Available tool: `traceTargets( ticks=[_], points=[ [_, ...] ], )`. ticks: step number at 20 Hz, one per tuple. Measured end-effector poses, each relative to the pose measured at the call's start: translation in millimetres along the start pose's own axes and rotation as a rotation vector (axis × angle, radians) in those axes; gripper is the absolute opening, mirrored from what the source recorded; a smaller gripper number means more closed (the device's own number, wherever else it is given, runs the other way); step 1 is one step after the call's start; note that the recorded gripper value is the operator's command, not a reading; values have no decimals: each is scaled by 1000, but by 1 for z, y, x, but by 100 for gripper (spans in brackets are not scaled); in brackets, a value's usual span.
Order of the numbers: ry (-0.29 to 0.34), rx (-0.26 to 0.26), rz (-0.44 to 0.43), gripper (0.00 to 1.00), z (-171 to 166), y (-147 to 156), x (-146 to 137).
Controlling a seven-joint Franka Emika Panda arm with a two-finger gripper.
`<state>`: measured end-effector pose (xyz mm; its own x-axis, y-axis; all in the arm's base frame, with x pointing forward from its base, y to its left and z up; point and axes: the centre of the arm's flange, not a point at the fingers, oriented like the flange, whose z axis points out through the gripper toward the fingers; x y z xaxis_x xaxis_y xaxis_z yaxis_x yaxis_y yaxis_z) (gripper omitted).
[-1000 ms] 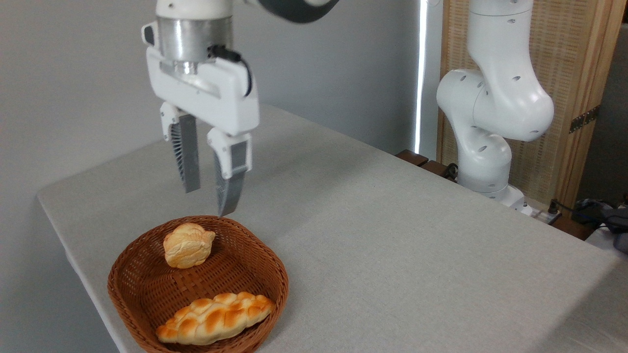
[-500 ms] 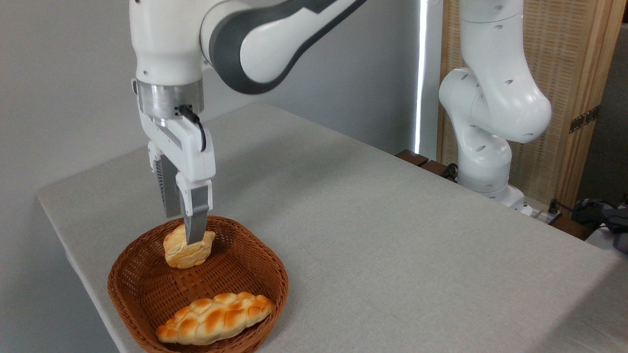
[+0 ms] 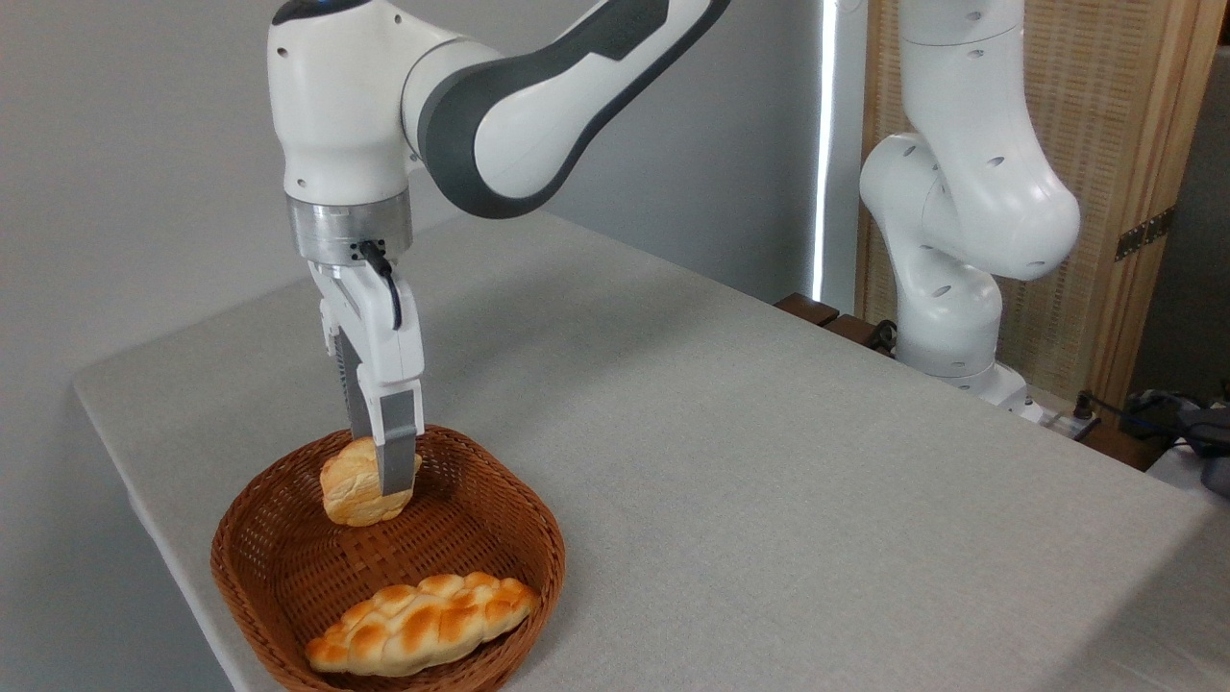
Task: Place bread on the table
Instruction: 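Close the gripper on the small round bun, then lift the bun out of the basket and carry it beside the basket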
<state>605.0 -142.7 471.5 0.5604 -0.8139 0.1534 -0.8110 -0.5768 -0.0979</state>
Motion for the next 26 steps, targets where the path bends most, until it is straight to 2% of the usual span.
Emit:
traceTargets(
  ticks=[4, 6, 8, 9, 12, 22, 26],
  points=[
    [6, -1, 34, 100, 21, 5, 3],
    [-1, -7, 52, 77, 28, 6, 3],
    [3, -6, 58, 48, 34, 7, 4],
    [6, -3, 58, 39, 36, 6, 4],
    [8, -1, 72, 34, 39, 6, 5],
    [10, -2, 94, 36, 39, 6, 5],
    [29, -1, 80, 41, 31, 4, 5]
  ],
)
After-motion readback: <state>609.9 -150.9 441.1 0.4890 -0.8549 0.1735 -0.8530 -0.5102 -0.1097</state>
